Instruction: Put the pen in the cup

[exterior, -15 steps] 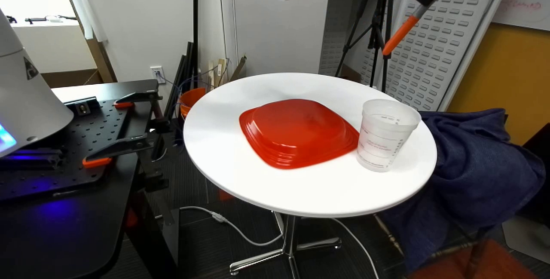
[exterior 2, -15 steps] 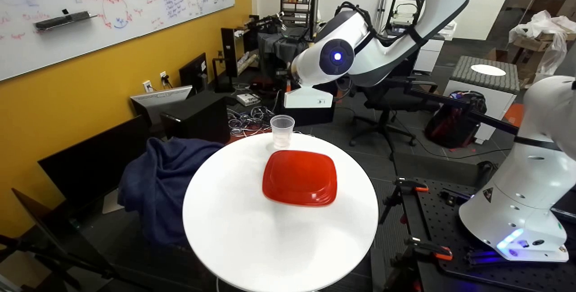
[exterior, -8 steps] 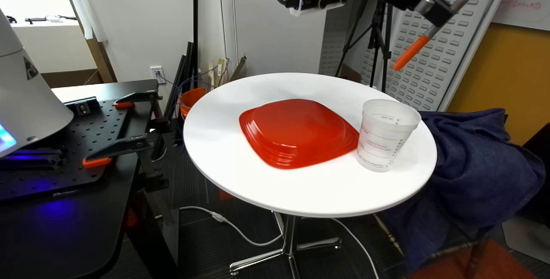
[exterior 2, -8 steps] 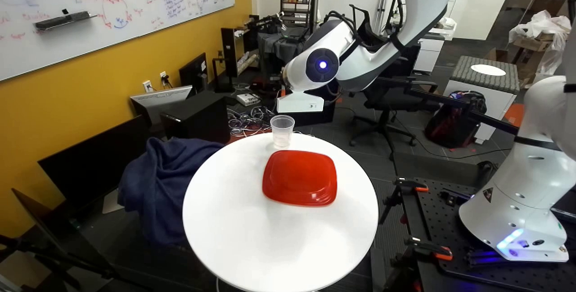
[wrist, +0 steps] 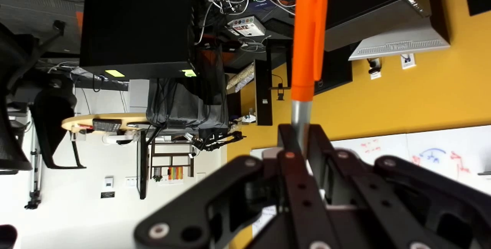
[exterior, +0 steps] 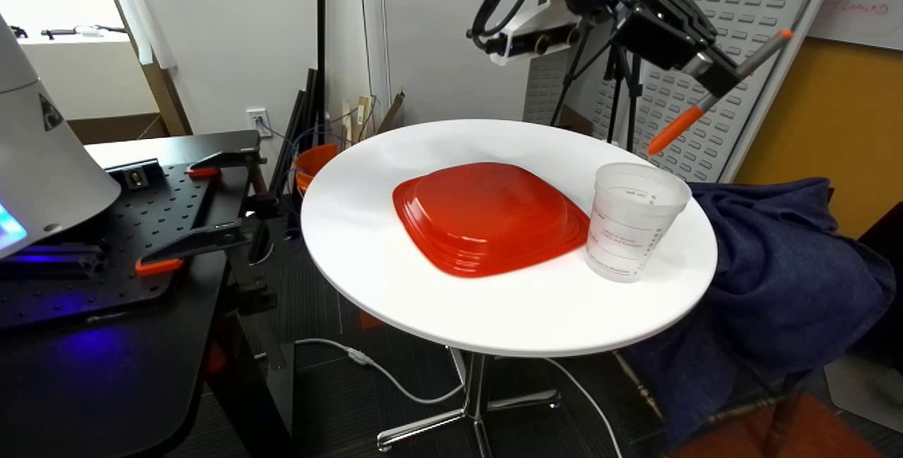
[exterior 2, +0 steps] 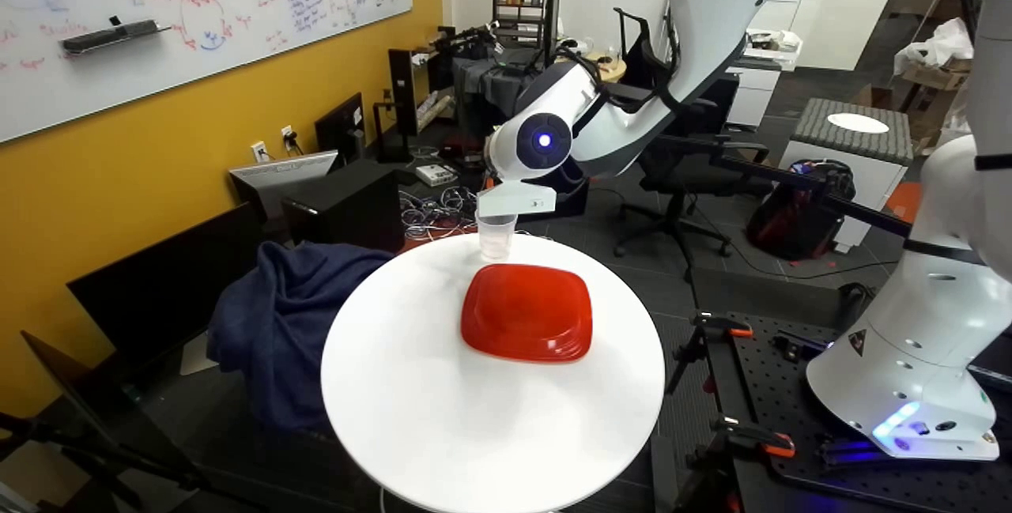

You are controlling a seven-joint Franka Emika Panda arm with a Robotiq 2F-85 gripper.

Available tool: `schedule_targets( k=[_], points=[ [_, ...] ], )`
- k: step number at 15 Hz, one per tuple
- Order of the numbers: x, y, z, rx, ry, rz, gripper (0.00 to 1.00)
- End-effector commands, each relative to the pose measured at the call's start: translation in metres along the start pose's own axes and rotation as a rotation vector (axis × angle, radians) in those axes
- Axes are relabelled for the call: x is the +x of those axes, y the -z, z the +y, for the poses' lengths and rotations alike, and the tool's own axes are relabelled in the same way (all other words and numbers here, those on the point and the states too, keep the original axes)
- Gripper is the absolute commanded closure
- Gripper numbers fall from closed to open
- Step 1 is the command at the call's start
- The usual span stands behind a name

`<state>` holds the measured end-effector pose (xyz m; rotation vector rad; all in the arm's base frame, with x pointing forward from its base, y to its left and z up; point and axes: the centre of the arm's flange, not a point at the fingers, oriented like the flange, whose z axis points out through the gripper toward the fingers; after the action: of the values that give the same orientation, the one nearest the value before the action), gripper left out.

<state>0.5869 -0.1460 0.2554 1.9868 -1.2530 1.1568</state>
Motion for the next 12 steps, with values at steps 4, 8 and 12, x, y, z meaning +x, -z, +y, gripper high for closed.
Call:
schedule_targets(
  k=[4, 8, 12],
  points=[
    [-0.015, -0.019, -0.014, -0.012, -0.001, 0.001, 0.97],
    [-0.025, -0.023, -0.016, -0.016, 0.006, -0.012, 0.97],
    [-0.034, -0.022, -0.018, -0.015, 0.010, -0.015, 0.60]
  ],
)
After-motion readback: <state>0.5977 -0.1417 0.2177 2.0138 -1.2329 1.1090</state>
